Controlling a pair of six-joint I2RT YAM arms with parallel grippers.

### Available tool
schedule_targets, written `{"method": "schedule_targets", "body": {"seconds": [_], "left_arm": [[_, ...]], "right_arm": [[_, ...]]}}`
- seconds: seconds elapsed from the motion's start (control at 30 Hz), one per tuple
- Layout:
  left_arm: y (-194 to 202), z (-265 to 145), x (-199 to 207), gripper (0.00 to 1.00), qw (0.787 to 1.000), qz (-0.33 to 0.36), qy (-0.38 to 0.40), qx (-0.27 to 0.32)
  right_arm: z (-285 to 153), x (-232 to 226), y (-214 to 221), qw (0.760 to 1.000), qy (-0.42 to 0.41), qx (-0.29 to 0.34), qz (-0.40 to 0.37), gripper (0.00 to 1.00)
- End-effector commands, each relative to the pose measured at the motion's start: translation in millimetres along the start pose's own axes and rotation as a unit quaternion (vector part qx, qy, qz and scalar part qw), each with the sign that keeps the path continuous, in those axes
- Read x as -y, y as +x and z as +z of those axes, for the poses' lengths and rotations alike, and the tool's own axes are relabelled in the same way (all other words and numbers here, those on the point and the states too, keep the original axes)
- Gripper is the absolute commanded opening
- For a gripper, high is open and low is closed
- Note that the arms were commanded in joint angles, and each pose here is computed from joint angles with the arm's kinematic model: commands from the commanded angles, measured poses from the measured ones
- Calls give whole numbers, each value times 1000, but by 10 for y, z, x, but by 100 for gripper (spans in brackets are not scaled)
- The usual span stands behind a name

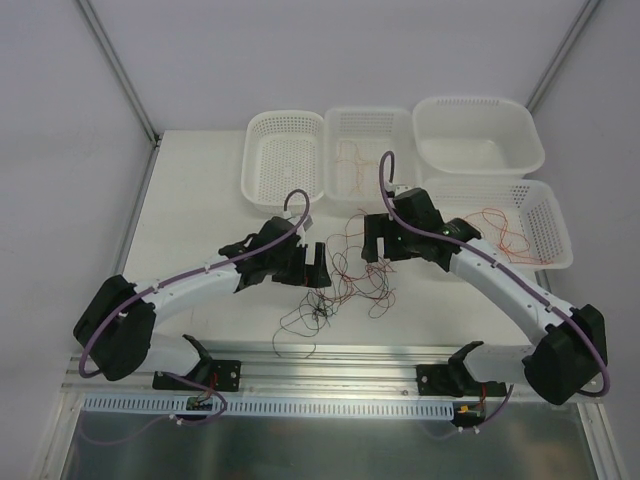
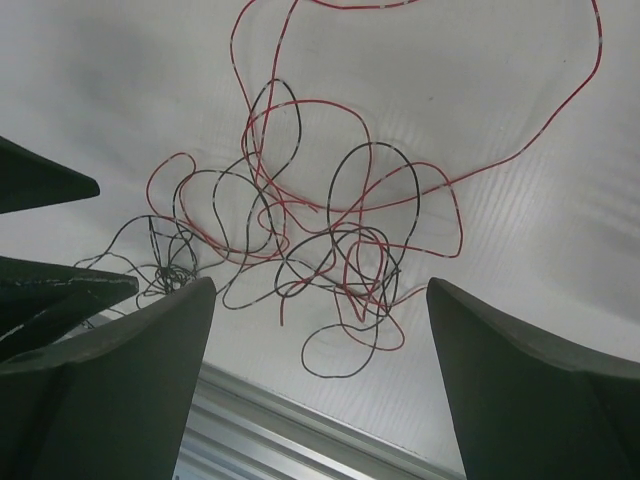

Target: Untangle the cables

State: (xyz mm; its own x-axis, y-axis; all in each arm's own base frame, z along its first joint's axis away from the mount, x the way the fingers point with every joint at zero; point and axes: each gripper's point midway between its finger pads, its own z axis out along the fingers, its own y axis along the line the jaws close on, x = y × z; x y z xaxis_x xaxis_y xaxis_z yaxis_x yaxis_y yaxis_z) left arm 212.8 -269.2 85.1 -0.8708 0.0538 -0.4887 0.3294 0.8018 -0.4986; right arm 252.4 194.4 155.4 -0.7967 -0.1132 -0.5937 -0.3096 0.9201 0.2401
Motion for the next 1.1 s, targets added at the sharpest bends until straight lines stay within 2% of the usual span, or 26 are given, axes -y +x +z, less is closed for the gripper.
{"method": "schedule_targets", "body": {"seconds": [0.0,0.17,0.33,0.47,0.57,0.6,0.63,0.67,0.7,0.8,0.83,0.93,1.03,1.07], "left_arm": [[-278,-67,117,99,999,4,3,51],[-683,46,321,97,997,11,6,73],[-894,441,406,93,998,15,-7,60],[-931,714,430,84,999,23,-16,46],[-944,885,364,74,998,33,-38,45],[-914,959,316,64,998,37,-46,39],[-938,974,321,60,997,39,-46,41],[-947,979,315,51,997,41,-49,41],[-970,951,315,32,997,44,-51,46],[-1088,764,370,12,994,59,-50,72],[-1081,705,374,1,994,62,-48,75],[-1175,406,424,0,991,71,-48,105],[-1255,74,497,0,987,74,-42,136],[-1281,-15,521,0,986,75,-39,144]], "right_arm": [[14,-44,-170,998,6,35,47,91],[44,139,45,995,37,41,84,91],[34,168,169,992,28,53,112,92],[53,135,226,989,8,66,130,92],[112,98,268,988,-8,67,140,92],[159,80,323,988,-14,59,140,92],[192,66,338,988,-17,56,144,92],[226,55,300,987,-21,64,148,92],[290,19,378,987,-32,48,149,92],[428,-23,409,986,-44,40,157,92],[468,-19,437,985,-43,36,161,92],[606,25,490,986,-31,28,164,91],[703,69,548,986,-22,17,167,84],[748,95,596,985,-17,11,170,77]]}}
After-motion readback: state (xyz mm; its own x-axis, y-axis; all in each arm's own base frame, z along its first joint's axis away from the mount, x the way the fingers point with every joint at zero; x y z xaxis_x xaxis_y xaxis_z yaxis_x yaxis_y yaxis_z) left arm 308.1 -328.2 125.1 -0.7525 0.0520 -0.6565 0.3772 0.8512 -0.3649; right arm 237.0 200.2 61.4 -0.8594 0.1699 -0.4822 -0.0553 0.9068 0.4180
